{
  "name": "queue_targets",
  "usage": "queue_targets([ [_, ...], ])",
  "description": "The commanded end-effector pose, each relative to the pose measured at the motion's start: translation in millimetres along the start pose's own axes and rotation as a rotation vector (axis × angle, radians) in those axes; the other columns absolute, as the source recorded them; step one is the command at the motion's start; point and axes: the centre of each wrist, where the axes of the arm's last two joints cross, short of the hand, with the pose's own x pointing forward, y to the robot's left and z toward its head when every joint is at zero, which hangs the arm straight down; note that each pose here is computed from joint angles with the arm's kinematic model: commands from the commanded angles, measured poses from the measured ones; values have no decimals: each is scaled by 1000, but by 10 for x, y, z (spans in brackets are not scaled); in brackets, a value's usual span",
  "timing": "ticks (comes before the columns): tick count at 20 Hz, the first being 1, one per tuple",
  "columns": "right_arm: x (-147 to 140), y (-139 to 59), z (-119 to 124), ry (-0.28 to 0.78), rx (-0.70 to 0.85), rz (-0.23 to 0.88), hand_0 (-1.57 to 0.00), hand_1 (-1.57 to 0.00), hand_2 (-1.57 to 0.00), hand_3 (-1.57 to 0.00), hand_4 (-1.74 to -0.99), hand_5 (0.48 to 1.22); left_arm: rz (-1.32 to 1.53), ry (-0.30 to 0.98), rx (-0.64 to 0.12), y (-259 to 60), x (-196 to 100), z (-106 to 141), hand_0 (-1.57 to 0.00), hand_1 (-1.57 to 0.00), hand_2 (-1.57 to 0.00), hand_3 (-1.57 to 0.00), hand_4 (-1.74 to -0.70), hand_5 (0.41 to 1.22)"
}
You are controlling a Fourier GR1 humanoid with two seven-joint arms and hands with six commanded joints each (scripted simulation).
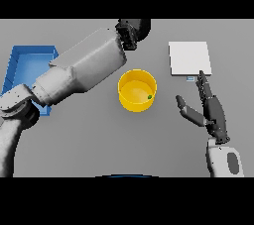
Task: Pick up the red beaker and tilt it to pour out 1 green nut into yellow bowl. Pick up the yellow bowl and place it on the metallic measuring scale.
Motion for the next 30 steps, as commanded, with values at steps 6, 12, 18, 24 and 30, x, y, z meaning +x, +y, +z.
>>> queue_targets([
  [6,9,4,-7,-2,13,-7,1,1,1,1,-1266,639,183,288,40,137,-1265,269,-1571,-1492,-1487,-1424,-1553,1213],
  [12,65,3,-70,-44,52,11,1,1,1,1,-1313,652,898,559,-44,-938,-2066,656,-1571,-1550,-1549,-1440,-1674,1219],
  [18,44,34,-93,-40,58,31,1,1,1,1,-1294,649,1284,805,-30,-1809,-2020,904,-1571,-1566,-1565,-1398,-1724,1220],
  [24,30,42,-110,-26,60,14,1,1,1,1,-1285,663,1545,992,-188,-2588,-1452,985,-1571,-1570,-1569,-1503,-1736,1221],
  [30,7,8,-76,-34,64,37,1,1,1,1,-1302,693,1767,1113,-273,-3065,-782,1100,-1571,-1571,-1571,-1493,-1740,1221],
])
